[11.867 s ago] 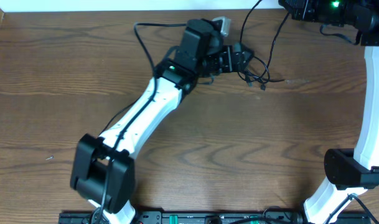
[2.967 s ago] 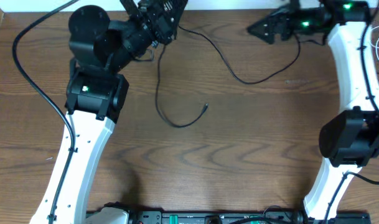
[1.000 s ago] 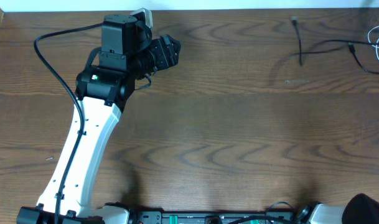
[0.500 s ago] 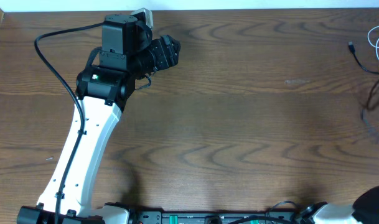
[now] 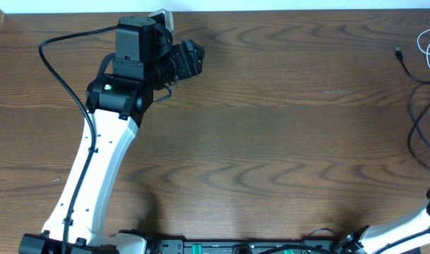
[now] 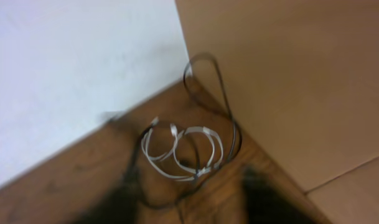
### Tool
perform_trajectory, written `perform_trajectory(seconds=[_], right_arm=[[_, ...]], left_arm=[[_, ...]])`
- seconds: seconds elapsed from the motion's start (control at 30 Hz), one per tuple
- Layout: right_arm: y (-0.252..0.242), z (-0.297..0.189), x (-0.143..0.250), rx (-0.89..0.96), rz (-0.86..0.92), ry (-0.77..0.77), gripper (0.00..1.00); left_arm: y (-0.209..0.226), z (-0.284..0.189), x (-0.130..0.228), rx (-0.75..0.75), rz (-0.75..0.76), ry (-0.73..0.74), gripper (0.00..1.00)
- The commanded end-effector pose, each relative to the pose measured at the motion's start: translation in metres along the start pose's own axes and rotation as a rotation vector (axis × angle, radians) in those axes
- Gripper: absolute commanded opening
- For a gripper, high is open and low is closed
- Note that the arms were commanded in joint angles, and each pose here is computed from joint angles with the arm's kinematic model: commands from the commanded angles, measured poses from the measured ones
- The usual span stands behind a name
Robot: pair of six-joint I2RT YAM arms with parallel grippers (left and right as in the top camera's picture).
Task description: Untangle cables
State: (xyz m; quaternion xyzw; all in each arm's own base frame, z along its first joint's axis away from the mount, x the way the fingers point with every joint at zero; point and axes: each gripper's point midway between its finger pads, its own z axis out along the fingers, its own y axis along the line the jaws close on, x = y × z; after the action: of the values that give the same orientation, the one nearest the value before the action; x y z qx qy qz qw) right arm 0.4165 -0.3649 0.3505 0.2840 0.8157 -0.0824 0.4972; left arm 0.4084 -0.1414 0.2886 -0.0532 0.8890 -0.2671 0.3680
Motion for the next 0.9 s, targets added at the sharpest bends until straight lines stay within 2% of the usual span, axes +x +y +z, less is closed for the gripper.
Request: perform_trajectory(seconds=[0.0, 0.17, 0.3, 0.4, 0.6, 0.77, 0.8, 0.83, 0.87], right_arm=[[0.004, 0.011, 0.008, 0.048, -0.064, 0.028, 0.99], [0.015, 0.011, 0.012, 0.086, -0.084, 0.048, 0.99], [0.042, 0.006, 0.024, -0.003, -0.09, 0.096, 0.99], [0.076, 0.0, 0.038, -0.115, -0.105, 0.153, 0.99], [0.17, -0.03, 0.08, -0.406, -0.263, 0.283, 0.99], [0.246, -0.07, 0.121, -0.558, -0.401, 0.394, 0.99], [0.259, -0.078, 0.129, -0.582, -0.428, 0.411, 0.99], [0.27, -0.084, 0.136, -0.593, -0.451, 0.425, 0.99], [0.28, -0.091, 0.142, -0.6, -0.475, 0.436, 0.99]], left_arm=[[0.003, 0.002, -0.004, -0.017, 0.017, -0.012, 0.67], [0.006, 0.001, -0.005, -0.035, 0.016, -0.017, 0.67], [0.006, 0.001, -0.005, -0.036, 0.016, -0.016, 0.67], [0.006, 0.001, -0.004, -0.037, 0.02, -0.014, 0.67], [0.008, 0.001, -0.001, -0.045, 0.097, 0.002, 0.67], [0.039, -0.003, 0.003, -0.21, 0.096, 0.005, 0.68], [0.047, -0.004, 0.005, -0.255, 0.094, 0.009, 0.72], [0.054, -0.006, 0.008, -0.292, 0.092, 0.017, 0.81], [0.06, -0.008, 0.011, -0.325, 0.091, 0.028, 0.87]])
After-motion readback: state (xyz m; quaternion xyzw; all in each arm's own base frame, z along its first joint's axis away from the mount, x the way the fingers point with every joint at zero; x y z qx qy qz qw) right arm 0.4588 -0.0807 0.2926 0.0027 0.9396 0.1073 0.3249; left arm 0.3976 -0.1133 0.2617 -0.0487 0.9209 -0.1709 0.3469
